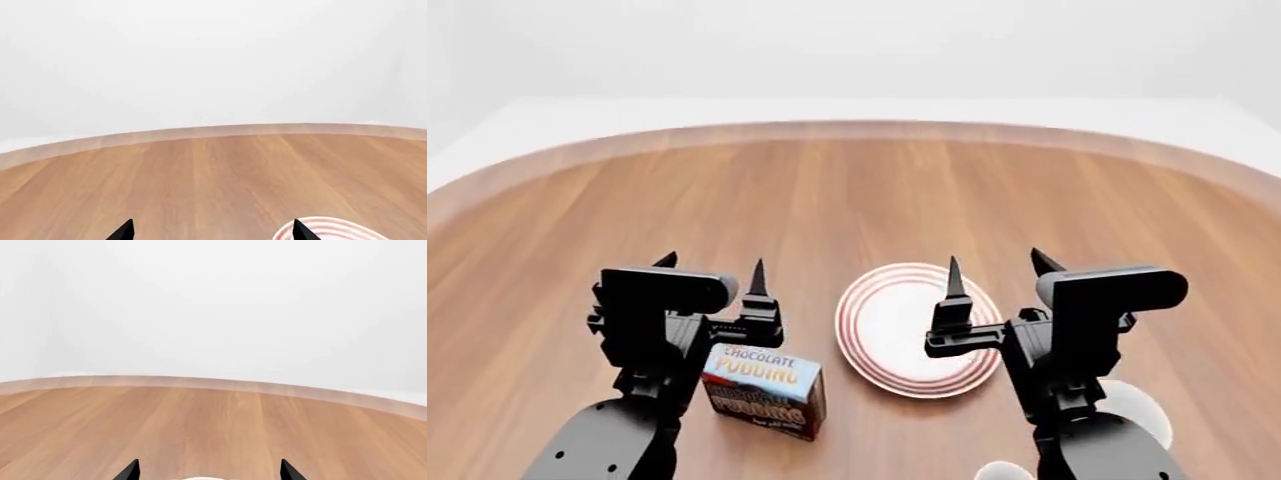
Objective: Put the chocolate pudding to the right of the plate.
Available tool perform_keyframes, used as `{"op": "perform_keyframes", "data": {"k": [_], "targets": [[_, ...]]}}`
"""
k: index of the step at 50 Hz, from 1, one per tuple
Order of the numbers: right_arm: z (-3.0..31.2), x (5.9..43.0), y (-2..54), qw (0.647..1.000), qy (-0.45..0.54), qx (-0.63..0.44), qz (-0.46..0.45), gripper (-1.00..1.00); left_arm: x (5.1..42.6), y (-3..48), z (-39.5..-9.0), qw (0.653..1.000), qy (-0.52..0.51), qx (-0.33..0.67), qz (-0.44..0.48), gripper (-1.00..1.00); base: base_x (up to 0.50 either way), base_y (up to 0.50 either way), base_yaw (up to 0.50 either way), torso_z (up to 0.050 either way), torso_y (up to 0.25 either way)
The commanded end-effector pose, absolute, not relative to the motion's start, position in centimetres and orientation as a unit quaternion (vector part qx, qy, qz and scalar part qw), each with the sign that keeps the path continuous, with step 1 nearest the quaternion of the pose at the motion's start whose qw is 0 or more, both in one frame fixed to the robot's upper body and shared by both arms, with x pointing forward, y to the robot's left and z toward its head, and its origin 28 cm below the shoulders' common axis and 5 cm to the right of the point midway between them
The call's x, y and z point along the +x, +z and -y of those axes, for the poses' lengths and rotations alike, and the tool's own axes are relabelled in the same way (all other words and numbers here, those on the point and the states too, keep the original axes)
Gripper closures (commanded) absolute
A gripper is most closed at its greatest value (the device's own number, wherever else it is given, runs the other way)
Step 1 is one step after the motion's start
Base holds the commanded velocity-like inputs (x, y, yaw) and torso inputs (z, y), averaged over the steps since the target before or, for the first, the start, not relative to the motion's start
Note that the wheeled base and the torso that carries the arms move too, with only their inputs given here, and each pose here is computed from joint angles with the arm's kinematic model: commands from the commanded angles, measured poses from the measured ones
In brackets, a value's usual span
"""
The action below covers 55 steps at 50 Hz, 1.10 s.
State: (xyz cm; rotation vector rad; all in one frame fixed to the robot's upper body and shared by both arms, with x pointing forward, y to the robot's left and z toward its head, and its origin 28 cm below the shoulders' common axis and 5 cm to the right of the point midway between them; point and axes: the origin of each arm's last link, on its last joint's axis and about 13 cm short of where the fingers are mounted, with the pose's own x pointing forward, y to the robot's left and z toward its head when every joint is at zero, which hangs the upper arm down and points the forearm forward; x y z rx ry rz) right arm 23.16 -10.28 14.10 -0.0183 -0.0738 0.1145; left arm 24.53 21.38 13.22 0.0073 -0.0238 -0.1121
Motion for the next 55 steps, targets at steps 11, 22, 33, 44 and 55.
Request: {"op": "perform_keyframes", "data": {"k": [11, 22, 33, 44, 55], "targets": [[10.2, 23.3, 13.9, 0.998, 0.060, -0.006, 0.032, -1.00, 24.6, 13.2, -21.5, 0.998, -0.054, 0.002, 0.014, -1.00, 0.50, 0.03, 0.00, 0.000, 0.001], [10.2, 23.3, 13.8, 0.998, 0.060, 0.000, 0.029, -1.00, 24.5, 13.3, -21.6, 0.998, -0.053, 0.002, 0.015, -1.00, 0.45, 0.00, 0.00, 0.000, 0.001], [10.2, 23.2, 14.1, 0.998, 0.057, -0.016, 0.018, -1.00, 24.4, 13.4, -21.6, 0.998, -0.055, 0.000, 0.016, -1.00, 0.00, 0.00, 0.00, 0.000, 0.001], [10.4, 21.2, 14.9, 0.992, 0.093, -0.077, -0.041, -1.00, 24.4, 13.4, -21.7, 0.998, -0.053, 0.001, 0.016, -1.00, 0.00, 0.00, 0.00, 0.000, 0.000], [10.9, 19.4, 16.5, 0.990, 0.112, -0.063, -0.060, -1.00, 24.4, 13.5, -21.7, 0.998, -0.055, 0.001, 0.017, -1.00, 0.00, 0.00, 0.00, 0.000, 0.000]]}}
